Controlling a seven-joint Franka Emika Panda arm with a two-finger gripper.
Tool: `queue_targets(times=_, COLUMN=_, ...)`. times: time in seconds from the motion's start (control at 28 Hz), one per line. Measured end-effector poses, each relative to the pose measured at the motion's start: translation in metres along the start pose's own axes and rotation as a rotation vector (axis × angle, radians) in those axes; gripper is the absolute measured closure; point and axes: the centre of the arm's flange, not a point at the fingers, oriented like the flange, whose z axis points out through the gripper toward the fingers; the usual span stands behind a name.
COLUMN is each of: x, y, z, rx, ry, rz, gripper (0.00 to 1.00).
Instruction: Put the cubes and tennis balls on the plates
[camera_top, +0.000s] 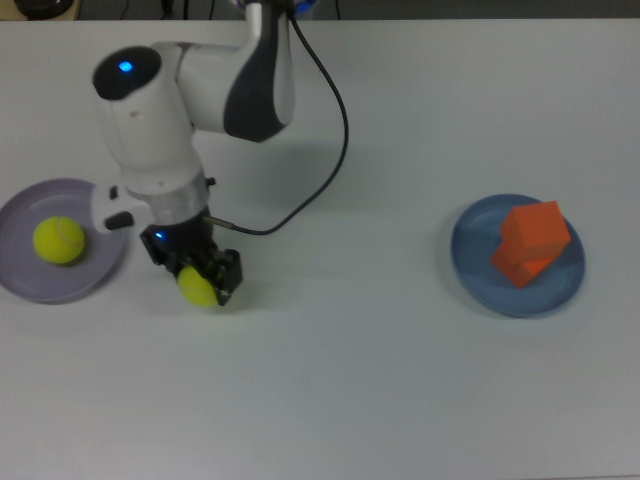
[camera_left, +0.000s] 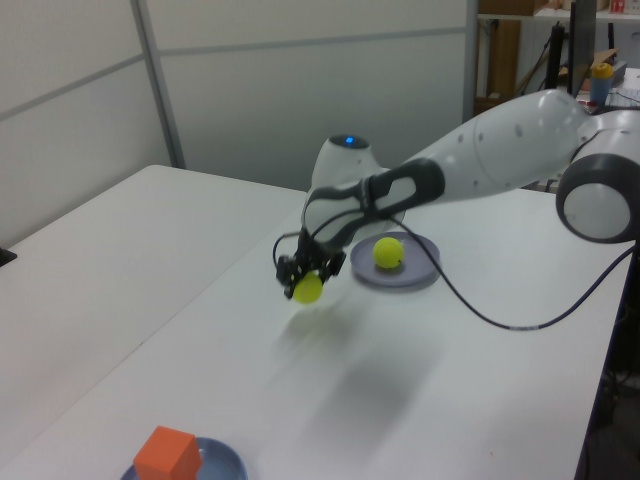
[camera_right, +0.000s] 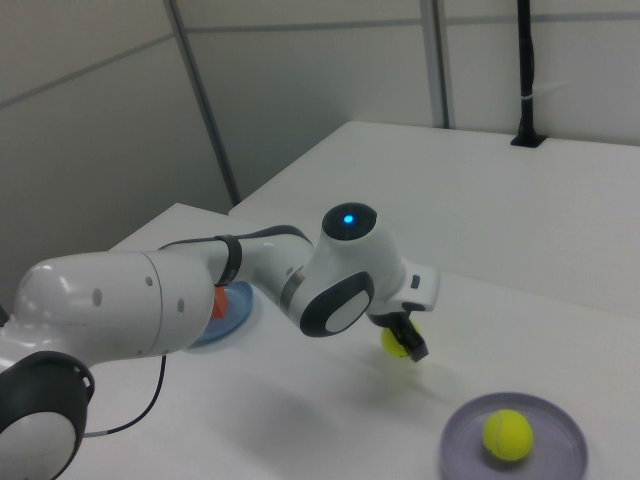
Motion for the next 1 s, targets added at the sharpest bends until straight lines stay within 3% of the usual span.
queue_targets(times=0.14, x=0.015, y=0.029, z=-0.025, rx=-0.011, ry=0.012, rz=0.045, gripper=0.31)
queue_targets(times=0.36, x=0.041, y=0.110, z=-0.051, rx=-0.070, ry=0.044, rz=0.150, gripper=0.31)
queue_targets(times=0.71, x=0.056, y=0.211, z=-0.069, rx=-0.120, ry=0.071, rz=0.238, gripper=0.31)
queue_targets(times=1.0, x=0.055, y=0.263, z=-0.063, rx=-0.148, ry=0.060, rz=0.278, gripper=0.31)
